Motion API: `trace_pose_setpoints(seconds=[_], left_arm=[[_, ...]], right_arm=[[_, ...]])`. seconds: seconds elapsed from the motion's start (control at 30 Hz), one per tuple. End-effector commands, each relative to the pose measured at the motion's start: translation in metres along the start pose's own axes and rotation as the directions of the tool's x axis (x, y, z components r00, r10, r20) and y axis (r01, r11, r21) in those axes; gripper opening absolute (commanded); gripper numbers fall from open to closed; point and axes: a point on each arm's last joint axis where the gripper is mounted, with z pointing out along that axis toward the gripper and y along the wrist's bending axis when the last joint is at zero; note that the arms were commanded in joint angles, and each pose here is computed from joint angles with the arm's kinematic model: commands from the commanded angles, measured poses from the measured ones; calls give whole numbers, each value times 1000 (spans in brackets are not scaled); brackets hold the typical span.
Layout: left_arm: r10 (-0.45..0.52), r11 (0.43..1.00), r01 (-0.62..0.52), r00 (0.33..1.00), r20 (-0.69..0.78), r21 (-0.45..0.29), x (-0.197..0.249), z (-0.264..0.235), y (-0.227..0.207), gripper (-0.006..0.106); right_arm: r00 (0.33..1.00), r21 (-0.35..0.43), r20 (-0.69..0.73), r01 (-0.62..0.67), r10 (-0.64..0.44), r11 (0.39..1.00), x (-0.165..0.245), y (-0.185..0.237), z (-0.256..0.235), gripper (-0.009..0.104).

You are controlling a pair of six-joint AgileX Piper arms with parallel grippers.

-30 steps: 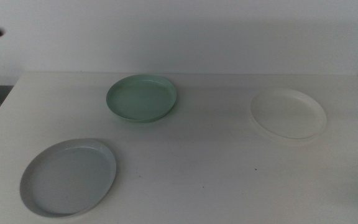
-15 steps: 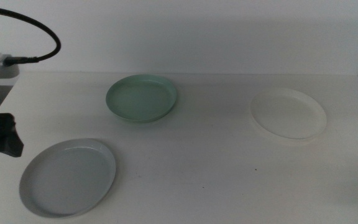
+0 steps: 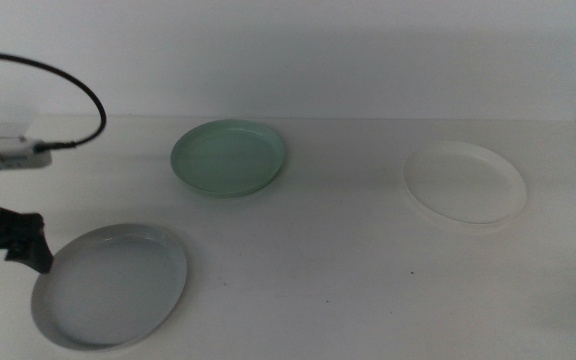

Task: Stack the three bowls on top of each other.

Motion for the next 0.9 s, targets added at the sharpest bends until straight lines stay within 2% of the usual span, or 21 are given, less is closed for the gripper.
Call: trace_pose_setpoints(seconds=[0.0,0.2,0.57,0.73,0.87], left_arm=[[-6,1000,7,1000,-7,9,-5,13,4,93],[-33,998,36,997,-67,48,-7,41,8,87],[-61,995,68,994,-87,73,-9,60,10,64],[-70,994,76,994,-85,77,-9,60,10,39],[-68,994,75,994,-89,80,-9,60,10,12]], right_arm=[[1000,7,6,11,-11,1000,0,0,0,86],[1000,7,6,11,-11,1000,0,0,0,86],[1000,7,6,11,-11,1000,0,0,0,86],[1000,7,6,11,-11,1000,0,0,0,86],[1000,7,6,11,-11,1000,0,0,0,86]])
